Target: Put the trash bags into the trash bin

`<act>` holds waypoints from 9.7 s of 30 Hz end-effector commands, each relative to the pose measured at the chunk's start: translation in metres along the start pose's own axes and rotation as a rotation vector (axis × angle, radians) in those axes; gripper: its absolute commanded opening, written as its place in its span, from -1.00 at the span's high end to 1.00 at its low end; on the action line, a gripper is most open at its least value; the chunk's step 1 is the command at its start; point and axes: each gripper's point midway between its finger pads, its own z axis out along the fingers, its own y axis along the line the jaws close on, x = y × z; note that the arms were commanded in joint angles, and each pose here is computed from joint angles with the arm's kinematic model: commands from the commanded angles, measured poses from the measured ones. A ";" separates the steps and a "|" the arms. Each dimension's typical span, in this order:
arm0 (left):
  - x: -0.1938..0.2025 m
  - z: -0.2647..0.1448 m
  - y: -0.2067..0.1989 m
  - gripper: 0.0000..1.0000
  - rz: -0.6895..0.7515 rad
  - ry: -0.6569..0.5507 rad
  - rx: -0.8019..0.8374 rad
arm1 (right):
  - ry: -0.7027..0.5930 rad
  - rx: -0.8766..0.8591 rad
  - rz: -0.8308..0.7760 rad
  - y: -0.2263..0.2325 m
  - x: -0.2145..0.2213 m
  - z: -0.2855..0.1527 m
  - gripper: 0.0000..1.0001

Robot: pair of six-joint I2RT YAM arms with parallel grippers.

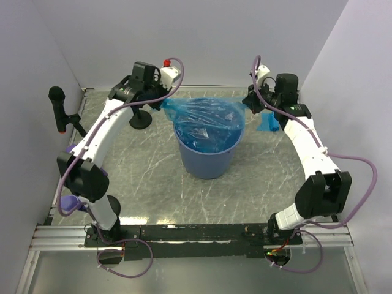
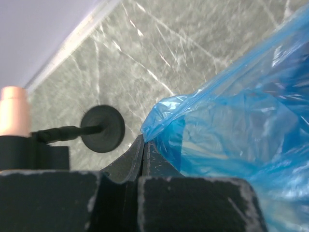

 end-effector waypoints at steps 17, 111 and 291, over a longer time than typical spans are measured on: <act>0.052 -0.059 -0.061 0.99 -0.148 0.092 0.462 | 0.146 -0.064 0.096 0.034 0.045 -0.050 0.44; 0.054 -0.095 -0.082 0.08 -0.010 -0.194 0.496 | -0.223 -0.661 -0.606 0.244 -0.003 -0.155 1.00; -0.171 -0.026 -0.172 0.97 0.826 -0.916 0.192 | -0.233 -0.040 -0.255 0.130 -0.008 -0.090 -0.94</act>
